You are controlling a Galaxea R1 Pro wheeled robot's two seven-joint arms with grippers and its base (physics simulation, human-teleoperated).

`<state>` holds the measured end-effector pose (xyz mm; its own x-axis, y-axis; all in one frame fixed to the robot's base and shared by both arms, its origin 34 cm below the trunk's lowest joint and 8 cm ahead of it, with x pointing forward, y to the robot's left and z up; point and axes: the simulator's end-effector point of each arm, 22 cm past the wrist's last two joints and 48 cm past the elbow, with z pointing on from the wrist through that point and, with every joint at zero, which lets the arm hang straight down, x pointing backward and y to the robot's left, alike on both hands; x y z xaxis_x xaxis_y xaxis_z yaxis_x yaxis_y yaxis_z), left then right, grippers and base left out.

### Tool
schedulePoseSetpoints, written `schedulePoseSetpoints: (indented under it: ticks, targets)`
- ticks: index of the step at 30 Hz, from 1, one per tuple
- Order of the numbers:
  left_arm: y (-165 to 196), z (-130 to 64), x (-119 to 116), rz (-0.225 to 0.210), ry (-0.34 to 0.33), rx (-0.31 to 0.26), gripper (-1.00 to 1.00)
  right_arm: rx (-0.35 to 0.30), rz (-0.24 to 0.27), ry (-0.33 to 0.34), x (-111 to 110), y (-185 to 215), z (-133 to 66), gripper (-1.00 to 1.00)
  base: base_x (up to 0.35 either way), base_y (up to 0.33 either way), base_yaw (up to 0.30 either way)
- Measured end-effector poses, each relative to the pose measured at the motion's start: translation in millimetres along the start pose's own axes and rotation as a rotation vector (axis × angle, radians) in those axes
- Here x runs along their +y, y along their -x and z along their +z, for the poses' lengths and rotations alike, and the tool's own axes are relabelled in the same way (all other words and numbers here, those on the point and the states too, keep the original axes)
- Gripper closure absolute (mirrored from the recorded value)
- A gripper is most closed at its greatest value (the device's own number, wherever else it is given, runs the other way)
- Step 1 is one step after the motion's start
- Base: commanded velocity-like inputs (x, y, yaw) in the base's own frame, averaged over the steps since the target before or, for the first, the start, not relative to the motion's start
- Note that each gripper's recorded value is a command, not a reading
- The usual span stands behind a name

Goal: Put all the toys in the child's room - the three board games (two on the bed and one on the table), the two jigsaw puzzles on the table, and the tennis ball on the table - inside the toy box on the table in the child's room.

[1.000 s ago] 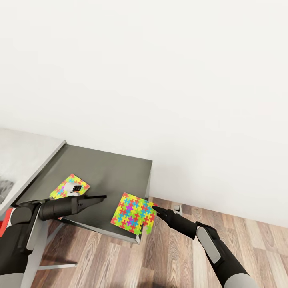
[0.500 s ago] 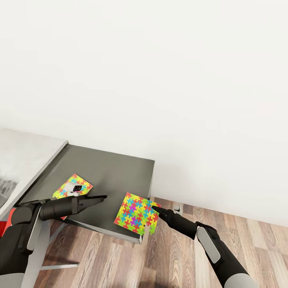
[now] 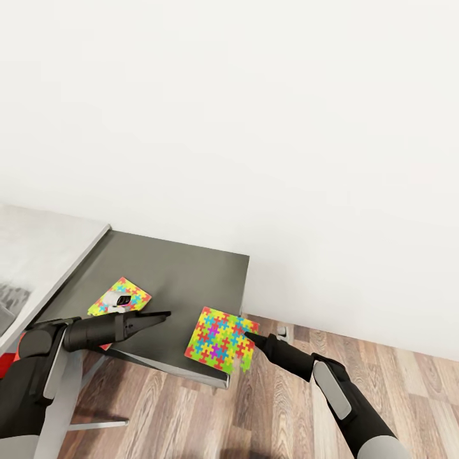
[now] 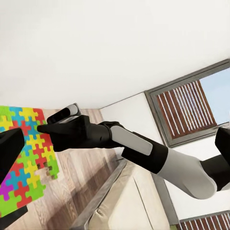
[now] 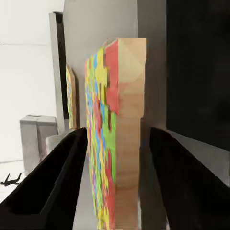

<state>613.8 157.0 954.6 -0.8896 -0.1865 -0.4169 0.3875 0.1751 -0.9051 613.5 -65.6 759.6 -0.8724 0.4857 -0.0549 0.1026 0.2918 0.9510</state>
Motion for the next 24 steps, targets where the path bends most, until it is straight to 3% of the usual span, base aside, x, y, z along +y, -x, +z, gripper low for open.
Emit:
schedulePoseSetpoints:
  ticks: [24]
  targets:
    - [4,-8.1,-19,-0.012,0.005,-0.003,-1.00,-0.011,0.000,0.009,19,-1,-13.5,1.00,0.000,0.000,0.000]
